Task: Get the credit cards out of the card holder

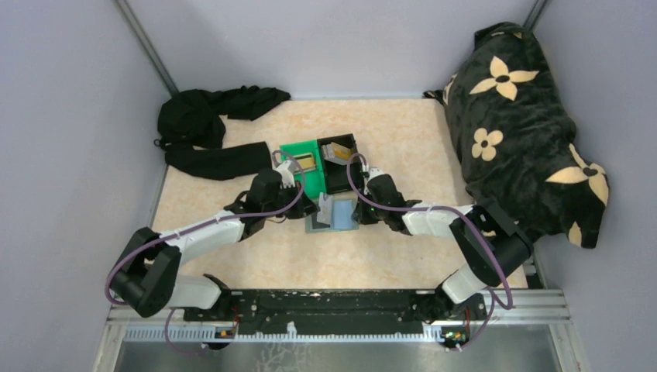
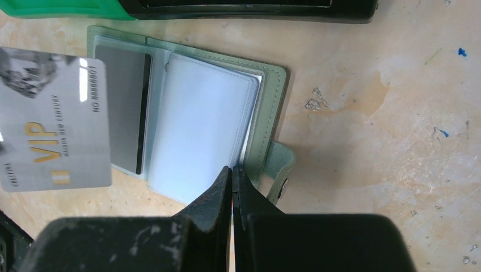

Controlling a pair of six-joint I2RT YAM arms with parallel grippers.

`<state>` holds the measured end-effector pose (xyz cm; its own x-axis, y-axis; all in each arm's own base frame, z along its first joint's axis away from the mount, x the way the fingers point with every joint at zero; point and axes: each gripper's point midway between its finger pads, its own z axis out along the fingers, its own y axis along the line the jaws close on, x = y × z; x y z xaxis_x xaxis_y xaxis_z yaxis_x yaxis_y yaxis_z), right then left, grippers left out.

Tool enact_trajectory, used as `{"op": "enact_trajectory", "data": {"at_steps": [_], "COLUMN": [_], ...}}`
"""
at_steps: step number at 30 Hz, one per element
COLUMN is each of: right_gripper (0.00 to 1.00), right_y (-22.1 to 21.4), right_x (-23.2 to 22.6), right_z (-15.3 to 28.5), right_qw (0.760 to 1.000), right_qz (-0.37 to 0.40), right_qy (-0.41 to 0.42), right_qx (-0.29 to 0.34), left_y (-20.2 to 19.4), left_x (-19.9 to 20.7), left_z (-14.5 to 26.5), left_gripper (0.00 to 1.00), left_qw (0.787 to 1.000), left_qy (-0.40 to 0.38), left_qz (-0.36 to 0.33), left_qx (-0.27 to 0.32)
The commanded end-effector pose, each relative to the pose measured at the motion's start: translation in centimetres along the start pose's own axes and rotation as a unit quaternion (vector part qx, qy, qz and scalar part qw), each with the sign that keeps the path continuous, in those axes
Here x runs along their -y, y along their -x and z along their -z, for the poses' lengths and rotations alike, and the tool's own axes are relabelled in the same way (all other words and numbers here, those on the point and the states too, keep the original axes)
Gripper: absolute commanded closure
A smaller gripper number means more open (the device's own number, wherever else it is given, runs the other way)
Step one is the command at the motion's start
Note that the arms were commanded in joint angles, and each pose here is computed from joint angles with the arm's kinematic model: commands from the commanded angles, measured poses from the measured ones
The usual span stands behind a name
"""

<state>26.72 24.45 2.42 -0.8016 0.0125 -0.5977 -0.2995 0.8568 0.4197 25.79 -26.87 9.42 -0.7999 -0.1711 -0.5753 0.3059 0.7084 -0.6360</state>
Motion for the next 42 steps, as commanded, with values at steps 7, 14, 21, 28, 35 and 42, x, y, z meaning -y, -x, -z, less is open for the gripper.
{"op": "enact_trajectory", "data": {"at_steps": [7, 14, 21, 28, 35, 42], "right_gripper": [1.00, 0.68, 0.45, 0.43, 0.42, 0.47], "right_y": [4.2, 7.9, 10.2, 12.8, 14.6, 14.9], "right_x": [-4.5, -7.4, -10.4, -12.3, -13.3, -14.4], "right_z": [3.2, 7.4, 9.3, 12.3, 12.9, 12.5], "right_qw": [0.990, 0.969, 0.948, 0.916, 0.893, 0.880], "right_qz": [0.011, 0.026, 0.057, 0.072, 0.071, 0.071], "right_qy": [0.125, 0.201, 0.264, 0.326, 0.375, 0.412], "right_qx": [0.066, 0.139, 0.170, 0.222, 0.238, 0.225], "left_y": [2.1, 7.5, 9.7, 9.7, 9.1, 8.7], "left_x": [2.6, 5.4, 7.5, 8.2, 9.5, 10.8], "left_z": [2.0, 4.3, 4.9, 6.0, 6.8, 7.3], "left_gripper": [1.00, 1.00, 1.00, 1.00, 1.00, 1.00], "left_qw": [0.997, 0.988, 0.986, 0.984, 0.980, 0.974], "left_qy": [-0.065, -0.085, -0.100, -0.117, -0.155, -0.194], "left_qz": [-0.007, -0.026, -0.030, -0.021, -0.013, -0.030], "left_qx": [0.045, 0.130, 0.130, 0.132, 0.124, 0.117]}}
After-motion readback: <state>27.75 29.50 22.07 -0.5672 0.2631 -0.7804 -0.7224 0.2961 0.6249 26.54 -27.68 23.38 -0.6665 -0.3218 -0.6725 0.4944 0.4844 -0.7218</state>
